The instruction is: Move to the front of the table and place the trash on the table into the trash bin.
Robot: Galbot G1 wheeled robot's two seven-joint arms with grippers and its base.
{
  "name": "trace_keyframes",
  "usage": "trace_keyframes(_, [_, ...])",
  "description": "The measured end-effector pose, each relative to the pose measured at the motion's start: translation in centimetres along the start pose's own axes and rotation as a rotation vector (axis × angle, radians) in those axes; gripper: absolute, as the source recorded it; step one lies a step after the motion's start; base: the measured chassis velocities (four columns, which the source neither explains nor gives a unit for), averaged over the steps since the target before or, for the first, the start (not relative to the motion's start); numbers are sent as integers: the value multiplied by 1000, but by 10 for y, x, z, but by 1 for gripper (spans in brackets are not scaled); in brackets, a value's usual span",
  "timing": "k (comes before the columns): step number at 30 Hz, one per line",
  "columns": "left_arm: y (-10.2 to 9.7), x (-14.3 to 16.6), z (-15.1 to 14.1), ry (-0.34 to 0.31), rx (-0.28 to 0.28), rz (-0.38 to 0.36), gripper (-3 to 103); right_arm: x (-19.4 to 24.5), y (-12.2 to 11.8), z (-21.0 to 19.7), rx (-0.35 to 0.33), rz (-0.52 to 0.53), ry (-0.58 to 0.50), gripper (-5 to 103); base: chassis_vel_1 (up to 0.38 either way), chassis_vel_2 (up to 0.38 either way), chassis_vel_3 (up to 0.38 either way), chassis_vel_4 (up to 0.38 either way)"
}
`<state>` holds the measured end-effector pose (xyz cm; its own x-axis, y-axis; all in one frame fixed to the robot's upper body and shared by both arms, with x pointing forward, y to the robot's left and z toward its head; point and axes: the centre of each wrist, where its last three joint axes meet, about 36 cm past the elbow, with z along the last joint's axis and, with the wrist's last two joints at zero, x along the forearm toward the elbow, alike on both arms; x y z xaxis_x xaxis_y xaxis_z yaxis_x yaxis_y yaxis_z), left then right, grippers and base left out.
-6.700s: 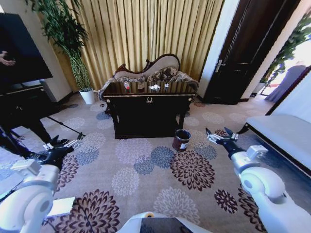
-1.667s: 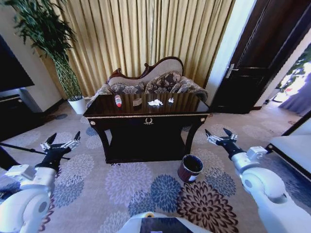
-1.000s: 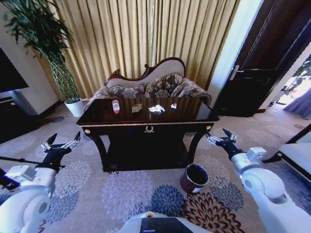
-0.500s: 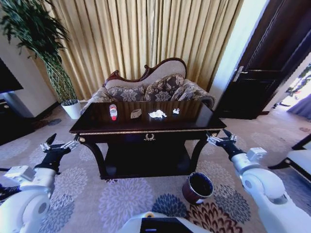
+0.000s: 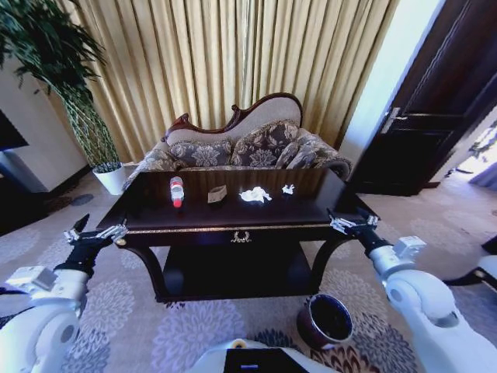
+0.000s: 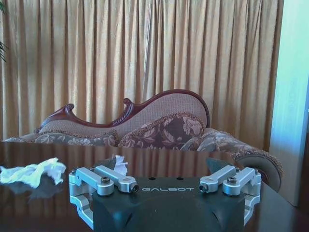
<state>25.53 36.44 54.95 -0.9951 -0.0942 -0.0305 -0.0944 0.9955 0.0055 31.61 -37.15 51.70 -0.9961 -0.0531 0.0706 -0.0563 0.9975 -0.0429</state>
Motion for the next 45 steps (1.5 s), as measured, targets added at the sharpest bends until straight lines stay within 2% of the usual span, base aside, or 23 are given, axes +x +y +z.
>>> trace_keyframes(4, [-3, 1, -5, 6, 16, 4, 100, 0, 2, -1, -1, -3, -6, 100, -140, 140, 134, -142])
trace_keyframes(13, [-3, 3, -8, 1, 5, 0, 100, 2, 13, -8, -12, -9, -14, 100, -93, 114, 109, -101])
trace_keyframes(20, [-2, 6, -9, -2, -7, -10, 100, -5, 12, -15, -35, -41, 34, 100, -7, 11, 3, -5])
trace_keyframes(24, [-2, 5, -15, -28, -6, -15, 100, -18, 5, -34, -33, -65, 72, 100, 0, 0, 0, 0])
trace_keyframes(28, [5, 5, -14, -76, -2, -5, 100, -34, -2, -65, 6, -95, 134, 100, 0, 0, 0, 0])
trace_keyframes(35, [13, 6, -9, -57, -14, -20, 100, -47, 2, -83, 24, -133, 197, 100, 0, 0, 0, 0])
trace_keyframes(45, [7, 12, -11, -53, -4, -22, 100, -68, 3, -79, 31, -152, 287, 100, 0, 0, 0, 0])
